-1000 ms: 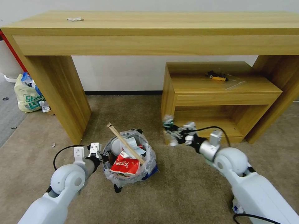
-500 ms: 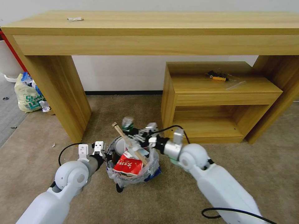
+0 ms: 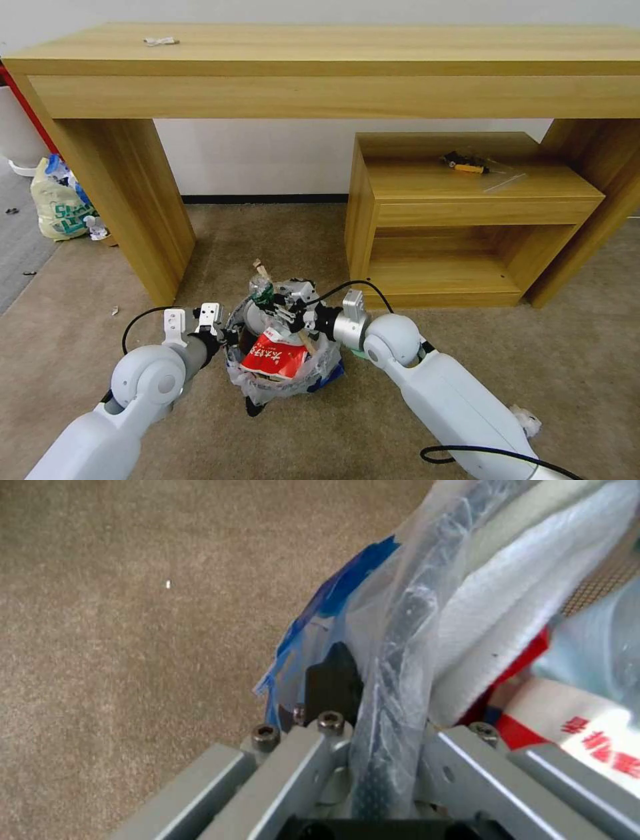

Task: Pick up the trash bin and place the garbage on the floor into it.

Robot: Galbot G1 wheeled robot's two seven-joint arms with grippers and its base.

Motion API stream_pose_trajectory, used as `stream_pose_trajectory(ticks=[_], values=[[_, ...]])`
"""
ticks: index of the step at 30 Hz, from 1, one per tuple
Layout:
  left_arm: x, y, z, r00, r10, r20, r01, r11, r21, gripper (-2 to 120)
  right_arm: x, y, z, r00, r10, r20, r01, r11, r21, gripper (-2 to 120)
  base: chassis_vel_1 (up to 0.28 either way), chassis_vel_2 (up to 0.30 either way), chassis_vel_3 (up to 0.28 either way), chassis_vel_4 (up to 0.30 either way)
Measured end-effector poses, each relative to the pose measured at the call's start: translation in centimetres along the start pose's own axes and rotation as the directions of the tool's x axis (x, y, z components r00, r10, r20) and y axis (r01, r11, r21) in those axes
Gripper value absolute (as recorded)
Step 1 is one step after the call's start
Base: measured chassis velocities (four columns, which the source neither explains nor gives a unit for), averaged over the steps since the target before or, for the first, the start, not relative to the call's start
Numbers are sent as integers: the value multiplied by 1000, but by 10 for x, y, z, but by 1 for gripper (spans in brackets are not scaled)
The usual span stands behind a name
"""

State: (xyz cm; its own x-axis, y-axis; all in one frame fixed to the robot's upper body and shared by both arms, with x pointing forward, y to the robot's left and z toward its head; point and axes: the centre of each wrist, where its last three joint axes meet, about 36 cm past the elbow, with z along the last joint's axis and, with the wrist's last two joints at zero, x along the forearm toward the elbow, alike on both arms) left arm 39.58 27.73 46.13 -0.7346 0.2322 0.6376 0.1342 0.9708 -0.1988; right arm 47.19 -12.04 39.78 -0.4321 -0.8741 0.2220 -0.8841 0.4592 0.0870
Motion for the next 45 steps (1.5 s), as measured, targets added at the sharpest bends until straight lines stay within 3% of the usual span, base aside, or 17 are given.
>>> stream_pose_trajectory(ticks=[12,33,45], values=[[1,-2,0,1000,-1,3,1,1000,2,0,4,7,12,999,10,-50,-9,1000,16,22,0,0,0,0],[1,-2,3,1000,-5,1,5,1000,7,0,24,19,-11,998,56,2,-56,998,25,99,0,0,0,0],[0,0,6,1000,-15,-4,15,1000,10,0,31,25,-27,996,75,44,-76,997,20,100,0,0,0,0]])
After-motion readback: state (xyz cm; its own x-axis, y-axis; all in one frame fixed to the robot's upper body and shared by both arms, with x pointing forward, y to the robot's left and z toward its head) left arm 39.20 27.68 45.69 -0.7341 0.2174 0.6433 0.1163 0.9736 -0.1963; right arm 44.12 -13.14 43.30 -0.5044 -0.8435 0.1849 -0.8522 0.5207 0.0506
